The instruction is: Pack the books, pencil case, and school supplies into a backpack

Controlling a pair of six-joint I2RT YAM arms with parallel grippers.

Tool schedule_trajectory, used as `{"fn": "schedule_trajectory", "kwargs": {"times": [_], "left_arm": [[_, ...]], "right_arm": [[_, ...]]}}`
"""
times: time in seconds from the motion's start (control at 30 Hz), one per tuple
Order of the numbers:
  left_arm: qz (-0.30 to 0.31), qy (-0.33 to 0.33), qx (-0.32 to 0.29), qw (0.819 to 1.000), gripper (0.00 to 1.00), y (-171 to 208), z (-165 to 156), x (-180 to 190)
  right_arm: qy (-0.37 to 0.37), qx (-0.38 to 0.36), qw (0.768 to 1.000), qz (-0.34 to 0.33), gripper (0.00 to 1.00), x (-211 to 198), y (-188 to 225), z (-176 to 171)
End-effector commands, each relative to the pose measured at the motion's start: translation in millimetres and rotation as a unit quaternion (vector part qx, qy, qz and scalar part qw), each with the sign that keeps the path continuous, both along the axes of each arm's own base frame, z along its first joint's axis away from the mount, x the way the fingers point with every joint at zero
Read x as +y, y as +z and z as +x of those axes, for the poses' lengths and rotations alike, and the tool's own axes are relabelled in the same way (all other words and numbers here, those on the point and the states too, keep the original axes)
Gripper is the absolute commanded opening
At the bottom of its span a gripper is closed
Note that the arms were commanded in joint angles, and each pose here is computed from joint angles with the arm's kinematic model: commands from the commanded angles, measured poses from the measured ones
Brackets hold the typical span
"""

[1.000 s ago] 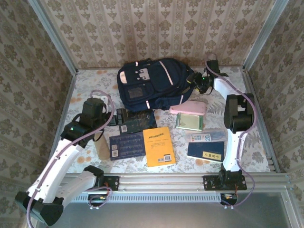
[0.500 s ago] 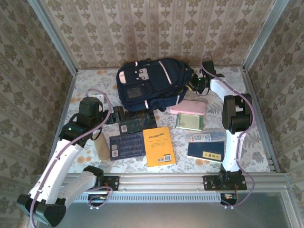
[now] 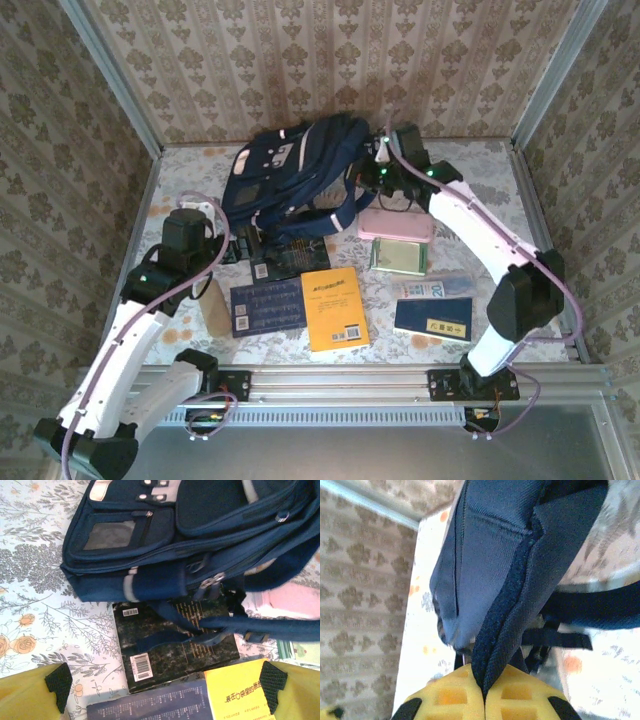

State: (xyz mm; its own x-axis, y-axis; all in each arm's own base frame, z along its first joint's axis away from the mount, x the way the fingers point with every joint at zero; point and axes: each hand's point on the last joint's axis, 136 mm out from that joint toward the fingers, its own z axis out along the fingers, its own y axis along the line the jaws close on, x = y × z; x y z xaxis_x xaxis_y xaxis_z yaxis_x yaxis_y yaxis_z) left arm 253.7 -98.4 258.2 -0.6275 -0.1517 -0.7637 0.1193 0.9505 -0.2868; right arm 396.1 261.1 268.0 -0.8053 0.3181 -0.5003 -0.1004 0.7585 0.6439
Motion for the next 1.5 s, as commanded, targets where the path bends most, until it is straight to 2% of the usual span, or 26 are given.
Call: {"fn": "schedule_trajectory", "kwargs": {"times": [0.0,0.17,0.2,0.3,0.4,0.5,0.63,0.73,0.9,1.1,1.27,1.47], "left_arm": [[0.001,0.024,-0.015,1.000,1.00,6,0,10],[0.003,0.024,-0.014,1.000,1.00,4,1,9],[0.004,0.022,-0.013,1.000,1.00,4,1,9],[0.004,0.020,-0.009,1.000,1.00,2,2,8],[0.004,0.020,-0.010,1.000,1.00,2,2,8],[0.005,0.021,-0.009,1.000,1.00,2,2,8],[0.007,0.019,-0.010,1.000,1.00,3,0,9],[0.008,0.015,-0.014,1.000,1.00,4,1,8],[-0.003,-0.001,-0.011,1.000,1.00,3,1,0],[0.009,0.002,-0.011,1.000,1.00,1,1,3],[0.010,0.002,-0.011,1.000,1.00,1,1,4],[0.010,0.007,-0.012,1.000,1.00,1,0,5]], "right_arm": [[0.008,-0.007,1.000,-0.016,0.08,11,-9,-31],[-0.005,0.034,0.998,-0.056,0.19,7,-74,-60],[-0.012,0.043,0.997,-0.058,0.26,3,-86,-63],[-0.020,0.059,0.996,-0.069,0.34,-5,-108,-71],[-0.008,0.060,0.995,-0.078,0.49,-5,-107,-74],[-0.037,0.051,0.989,-0.133,0.68,-28,-97,-71],[-0.051,0.017,0.982,-0.184,0.79,-51,-73,-71],[-0.073,0.023,0.978,-0.193,0.79,-64,-64,-67],[-0.128,0.053,0.977,-0.165,0.77,-73,-66,-52],[-0.141,0.097,0.973,-0.153,0.69,-58,-82,-28],[-0.132,0.105,0.978,-0.120,0.66,-32,-86,-6],[-0.147,0.110,0.970,-0.157,0.62,-36,-93,23]]}}
